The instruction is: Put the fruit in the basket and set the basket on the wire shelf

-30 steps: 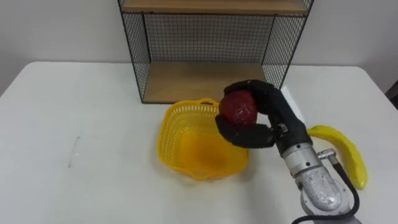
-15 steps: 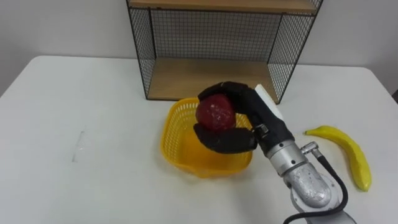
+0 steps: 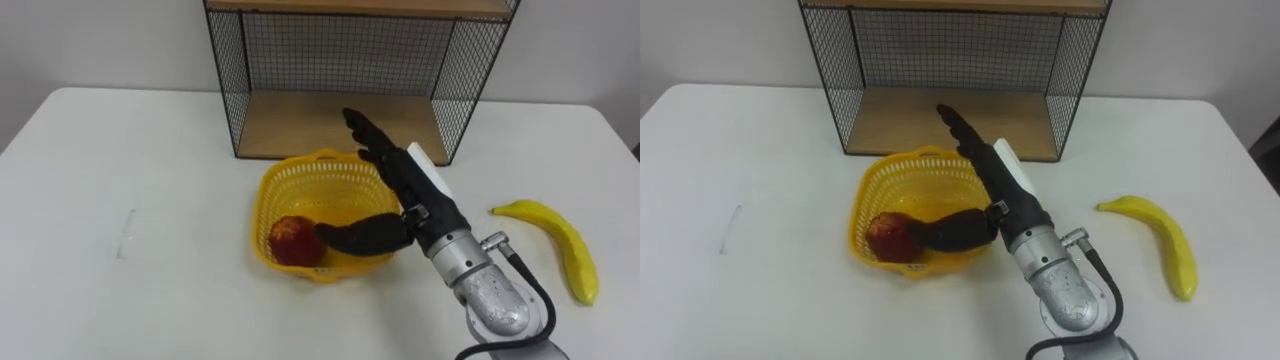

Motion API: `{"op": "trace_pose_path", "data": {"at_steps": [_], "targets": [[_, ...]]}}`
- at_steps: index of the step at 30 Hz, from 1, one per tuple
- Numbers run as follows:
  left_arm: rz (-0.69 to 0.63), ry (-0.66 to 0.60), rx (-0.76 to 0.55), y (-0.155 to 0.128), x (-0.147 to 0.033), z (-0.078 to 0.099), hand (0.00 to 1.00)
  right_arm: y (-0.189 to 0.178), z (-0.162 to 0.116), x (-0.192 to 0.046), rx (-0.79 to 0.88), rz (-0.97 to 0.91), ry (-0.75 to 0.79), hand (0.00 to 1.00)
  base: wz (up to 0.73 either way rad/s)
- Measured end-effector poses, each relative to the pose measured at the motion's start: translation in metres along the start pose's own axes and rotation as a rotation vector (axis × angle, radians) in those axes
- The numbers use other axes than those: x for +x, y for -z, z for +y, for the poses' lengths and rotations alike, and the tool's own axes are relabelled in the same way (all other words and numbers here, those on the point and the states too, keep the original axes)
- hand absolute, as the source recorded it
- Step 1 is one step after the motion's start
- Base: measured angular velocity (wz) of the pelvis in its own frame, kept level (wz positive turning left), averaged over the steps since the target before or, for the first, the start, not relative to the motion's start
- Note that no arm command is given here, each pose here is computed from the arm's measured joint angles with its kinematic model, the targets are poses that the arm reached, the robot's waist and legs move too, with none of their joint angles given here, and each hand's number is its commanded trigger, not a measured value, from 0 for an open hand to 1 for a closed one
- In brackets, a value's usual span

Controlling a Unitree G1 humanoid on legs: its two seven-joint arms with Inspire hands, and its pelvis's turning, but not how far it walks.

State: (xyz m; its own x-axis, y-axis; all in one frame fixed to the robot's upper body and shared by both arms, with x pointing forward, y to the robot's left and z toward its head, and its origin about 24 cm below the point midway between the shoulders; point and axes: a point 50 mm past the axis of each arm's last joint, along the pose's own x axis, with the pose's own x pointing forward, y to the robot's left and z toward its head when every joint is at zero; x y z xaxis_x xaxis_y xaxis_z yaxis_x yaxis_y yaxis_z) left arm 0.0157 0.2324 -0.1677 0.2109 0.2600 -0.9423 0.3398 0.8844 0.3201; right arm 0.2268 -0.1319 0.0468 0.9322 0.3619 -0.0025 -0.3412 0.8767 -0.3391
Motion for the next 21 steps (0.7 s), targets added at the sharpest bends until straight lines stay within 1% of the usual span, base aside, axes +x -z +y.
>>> {"op": "trace_pose_path", "data": {"at_steps": [21], "targets": [[-0.004,-0.011,0.004,-0.001,0.0002,0.0017,0.0,0.0019,0.0006,-0.0019,0.005,0.009,0.009,0.0,0.0]]}}
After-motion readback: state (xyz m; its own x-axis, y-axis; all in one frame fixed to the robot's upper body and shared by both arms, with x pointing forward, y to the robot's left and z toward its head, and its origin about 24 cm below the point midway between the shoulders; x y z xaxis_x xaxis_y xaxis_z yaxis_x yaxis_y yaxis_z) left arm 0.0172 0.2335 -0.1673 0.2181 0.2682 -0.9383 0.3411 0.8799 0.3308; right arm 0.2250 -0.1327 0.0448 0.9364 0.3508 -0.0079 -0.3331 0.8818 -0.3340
